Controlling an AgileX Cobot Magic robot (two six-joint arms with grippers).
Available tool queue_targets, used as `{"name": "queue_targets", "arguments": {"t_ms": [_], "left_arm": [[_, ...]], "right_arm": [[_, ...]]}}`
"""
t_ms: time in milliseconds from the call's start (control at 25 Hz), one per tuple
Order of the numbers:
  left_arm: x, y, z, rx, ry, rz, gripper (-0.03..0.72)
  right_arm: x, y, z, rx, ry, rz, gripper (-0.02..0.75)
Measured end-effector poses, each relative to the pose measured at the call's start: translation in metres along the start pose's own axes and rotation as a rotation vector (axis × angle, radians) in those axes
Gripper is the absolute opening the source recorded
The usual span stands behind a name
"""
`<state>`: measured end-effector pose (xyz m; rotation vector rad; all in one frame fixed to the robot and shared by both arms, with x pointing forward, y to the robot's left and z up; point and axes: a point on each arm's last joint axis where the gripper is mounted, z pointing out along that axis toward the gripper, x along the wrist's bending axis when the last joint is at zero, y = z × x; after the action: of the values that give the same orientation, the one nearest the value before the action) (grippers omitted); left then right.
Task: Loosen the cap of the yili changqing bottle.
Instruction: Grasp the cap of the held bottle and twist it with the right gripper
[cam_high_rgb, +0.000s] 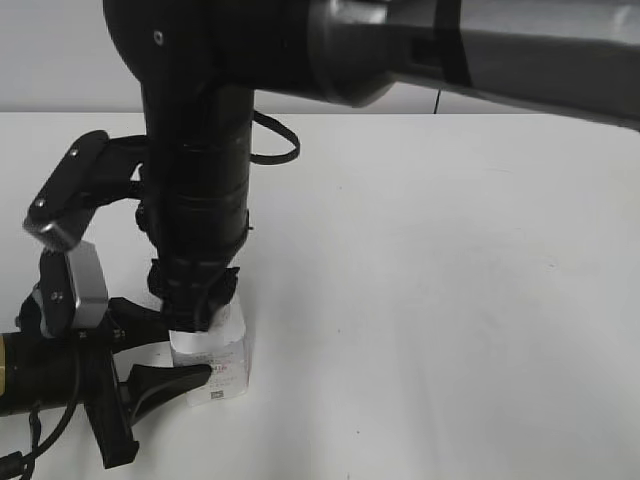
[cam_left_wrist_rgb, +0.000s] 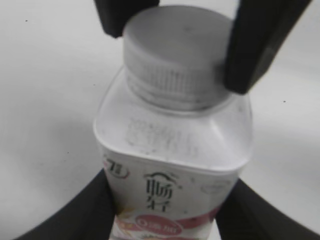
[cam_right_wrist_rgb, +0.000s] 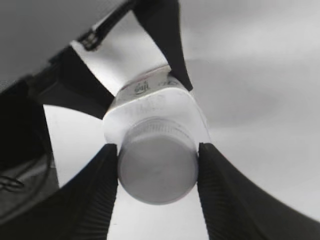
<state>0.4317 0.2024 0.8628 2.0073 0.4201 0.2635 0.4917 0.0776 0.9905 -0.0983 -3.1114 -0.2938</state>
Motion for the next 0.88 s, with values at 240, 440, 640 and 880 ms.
{"name": "queue_targets", "arguments": {"t_ms": [240, 440, 640, 880], "left_arm": [[0.0, 0.0, 0.0, 0.0, 0.0, 0.0, 0.365], [0.0, 0.0, 0.0, 0.0, 0.0, 0.0, 0.365], [0.0, 0.0, 0.0, 0.0, 0.0, 0.0, 0.365], [-0.0003, 0.0, 0.0, 0.0, -0.004, 0.002, 0.365]], "right_arm": [[0.0003, 0.0003, -0.0002, -0.003, 0.002, -0.353, 0.387], [0.0003, 0.0005, -0.0005, -0.004, 0.003, -0.384, 0.387], [0.0005, 0.0013, -0.0016, -0.01, 0.005, -0.363, 0.442], [0.0003, 0.0016, -0.0022, -0.011, 0.003, -0.294, 0.572]]}}
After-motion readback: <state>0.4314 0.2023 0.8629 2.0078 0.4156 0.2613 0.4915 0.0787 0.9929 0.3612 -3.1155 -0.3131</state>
